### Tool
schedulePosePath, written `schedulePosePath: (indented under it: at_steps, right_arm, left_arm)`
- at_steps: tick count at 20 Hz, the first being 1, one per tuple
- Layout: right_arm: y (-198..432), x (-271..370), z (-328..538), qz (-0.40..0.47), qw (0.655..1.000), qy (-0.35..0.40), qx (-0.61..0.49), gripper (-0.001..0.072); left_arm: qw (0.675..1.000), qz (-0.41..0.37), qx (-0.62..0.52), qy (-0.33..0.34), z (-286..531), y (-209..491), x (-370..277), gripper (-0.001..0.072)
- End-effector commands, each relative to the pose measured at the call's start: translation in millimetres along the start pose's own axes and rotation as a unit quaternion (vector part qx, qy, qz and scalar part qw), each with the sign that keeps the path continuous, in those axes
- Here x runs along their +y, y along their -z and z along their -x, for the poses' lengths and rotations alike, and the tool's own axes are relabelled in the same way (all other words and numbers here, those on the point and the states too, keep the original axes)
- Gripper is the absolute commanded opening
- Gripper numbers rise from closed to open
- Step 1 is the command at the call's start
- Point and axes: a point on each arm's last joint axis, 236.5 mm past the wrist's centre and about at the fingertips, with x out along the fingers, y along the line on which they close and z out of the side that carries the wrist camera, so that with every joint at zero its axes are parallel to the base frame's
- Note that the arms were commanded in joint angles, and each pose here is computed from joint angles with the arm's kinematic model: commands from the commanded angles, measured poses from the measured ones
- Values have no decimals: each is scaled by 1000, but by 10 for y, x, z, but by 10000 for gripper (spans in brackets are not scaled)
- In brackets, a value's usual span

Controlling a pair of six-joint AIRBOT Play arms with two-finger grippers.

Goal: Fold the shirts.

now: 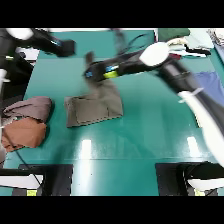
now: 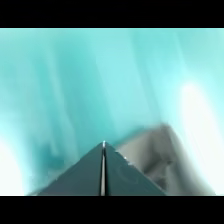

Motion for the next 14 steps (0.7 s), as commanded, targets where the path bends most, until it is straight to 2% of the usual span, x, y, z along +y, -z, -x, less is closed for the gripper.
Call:
schedulePosePath:
  at_steps: [1, 3, 7, 10, 14]
  right_arm:
    - [274, 400, -787, 24, 999, -38, 16, 317]
    - [380, 371, -832, 38, 997, -41, 51, 315]
    - [559, -371, -432, 44, 991, 34, 125, 313]
    - [767, -1115, 109, -18, 983, 97, 155, 304]
    - [1091, -1990, 800, -138, 967, 162, 143, 304]
  left_arm:
    - [996, 2, -72, -52, 787, -315, 351, 25]
    - [996, 2, -73, -58, 908, -301, 376, 26]
    - [997, 4, -52, -55, 875, -205, 369, 25]
    - [997, 5, -52, -52, 873, -204, 354, 25]
    - [997, 6, -49, -50, 851, -194, 353, 26]
